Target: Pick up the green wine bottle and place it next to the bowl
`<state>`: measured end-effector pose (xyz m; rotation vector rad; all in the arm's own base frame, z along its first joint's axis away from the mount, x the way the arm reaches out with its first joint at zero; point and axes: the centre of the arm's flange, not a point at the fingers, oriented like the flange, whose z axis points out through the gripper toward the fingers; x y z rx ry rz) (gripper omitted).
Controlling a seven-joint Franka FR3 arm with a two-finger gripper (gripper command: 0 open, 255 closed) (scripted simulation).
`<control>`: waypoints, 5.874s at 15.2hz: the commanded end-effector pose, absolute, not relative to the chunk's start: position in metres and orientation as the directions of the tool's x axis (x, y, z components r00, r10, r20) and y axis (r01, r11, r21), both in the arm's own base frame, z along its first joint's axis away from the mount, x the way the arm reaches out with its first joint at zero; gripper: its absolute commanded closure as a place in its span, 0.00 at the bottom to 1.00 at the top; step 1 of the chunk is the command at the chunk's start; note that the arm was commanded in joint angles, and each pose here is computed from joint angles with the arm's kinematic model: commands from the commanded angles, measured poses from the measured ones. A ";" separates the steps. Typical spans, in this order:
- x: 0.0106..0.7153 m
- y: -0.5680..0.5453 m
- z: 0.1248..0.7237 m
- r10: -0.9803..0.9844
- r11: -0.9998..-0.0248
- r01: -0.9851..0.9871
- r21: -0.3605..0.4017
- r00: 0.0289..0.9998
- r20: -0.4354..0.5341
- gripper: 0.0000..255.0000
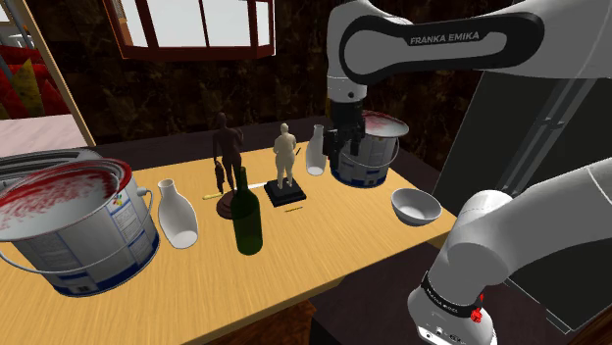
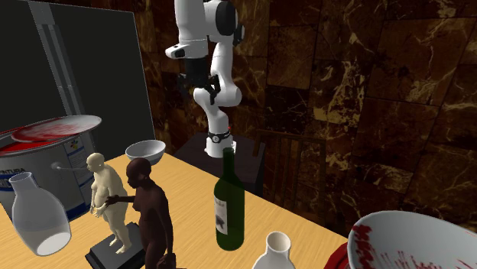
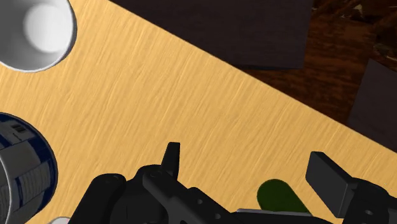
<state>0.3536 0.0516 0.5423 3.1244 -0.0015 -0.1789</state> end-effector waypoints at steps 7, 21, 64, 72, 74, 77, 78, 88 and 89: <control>0.431 0.119 0.526 -0.102 -0.995 -0.101 0.010 0.989 -0.106 0.00; 0.584 0.213 0.497 -0.272 -0.962 -0.272 0.007 0.958 -0.095 0.00; 0.583 0.215 0.547 -0.274 -0.961 -0.275 0.006 0.957 -0.095 1.00; 0.583 0.215 0.589 -0.274 -0.961 -0.275 0.006 0.957 -0.095 1.00; 0.583 0.215 0.599 -0.274 -0.961 -0.275 0.006 0.957 -0.095 1.00; 0.577 0.205 0.615 -0.274 -0.961 -0.275 0.006 0.957 -0.095 1.00; 0.571 0.195 0.621 -0.274 -0.961 -0.275 0.006 0.957 -0.095 1.00; 0.512 0.092 0.680 -0.274 -0.961 -0.275 0.006 0.957 -0.095 1.00; 0.506 0.082 0.686 -0.274 -0.961 -0.275 0.006 0.957 -0.095 1.00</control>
